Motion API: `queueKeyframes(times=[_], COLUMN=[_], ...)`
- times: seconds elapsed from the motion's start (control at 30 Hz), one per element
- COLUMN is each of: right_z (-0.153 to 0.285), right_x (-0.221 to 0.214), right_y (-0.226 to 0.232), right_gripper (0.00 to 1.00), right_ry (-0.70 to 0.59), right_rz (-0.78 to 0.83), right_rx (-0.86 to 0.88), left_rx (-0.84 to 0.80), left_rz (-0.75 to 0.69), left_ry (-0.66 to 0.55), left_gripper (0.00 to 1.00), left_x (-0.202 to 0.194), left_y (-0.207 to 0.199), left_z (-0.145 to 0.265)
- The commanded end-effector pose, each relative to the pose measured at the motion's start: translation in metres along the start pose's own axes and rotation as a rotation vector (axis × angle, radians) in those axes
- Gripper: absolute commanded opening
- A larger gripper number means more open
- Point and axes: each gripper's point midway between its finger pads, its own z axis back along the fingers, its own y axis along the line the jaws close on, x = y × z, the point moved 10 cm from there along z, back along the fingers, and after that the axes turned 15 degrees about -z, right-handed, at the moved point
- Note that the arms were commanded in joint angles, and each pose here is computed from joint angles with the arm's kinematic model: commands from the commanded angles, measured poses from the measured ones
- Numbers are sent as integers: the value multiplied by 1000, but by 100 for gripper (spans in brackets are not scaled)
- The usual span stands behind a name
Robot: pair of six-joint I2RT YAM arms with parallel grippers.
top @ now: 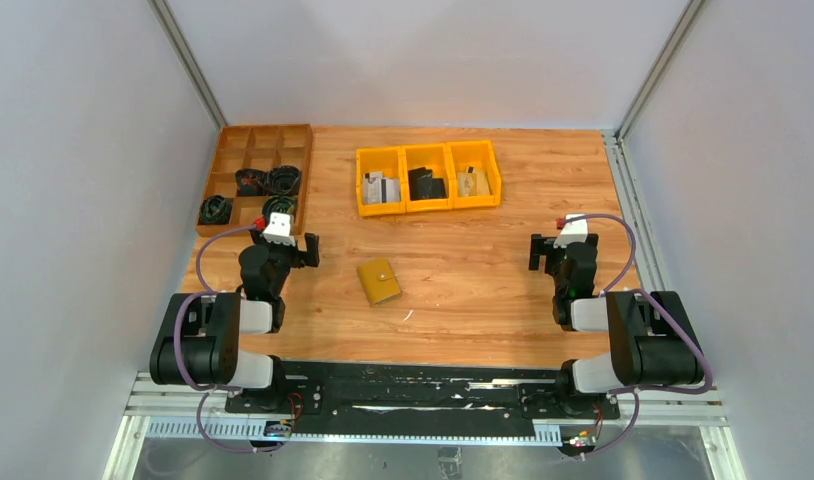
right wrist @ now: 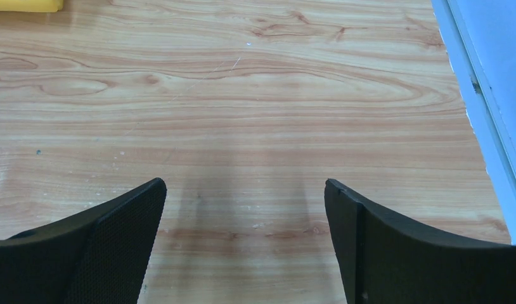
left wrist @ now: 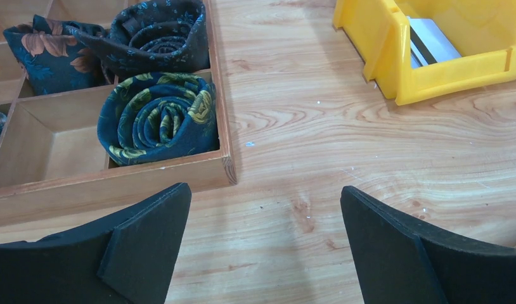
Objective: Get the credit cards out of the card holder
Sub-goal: Pick up the card holder from the center of the board.
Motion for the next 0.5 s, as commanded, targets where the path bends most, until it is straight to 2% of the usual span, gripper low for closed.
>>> queueKeyframes(times=[0.0, 0.4, 0.47], right_z=[-5, -5, -4], right_x=[11, 11, 18], right_y=[1, 1, -3], right_gripper=[98, 98, 98], right_ry=[-25, -27, -79], right_rz=[-1, 0, -35], right_rx=[27, 28, -54], left_rx=[18, 19, 22], left_rz=[-24, -23, -24], left_ry=[-47, -48, -53], left_gripper=[100, 100, 100], left_x=[10, 10, 10], left_y=[4, 4, 5], left_z=[-3, -4, -3])
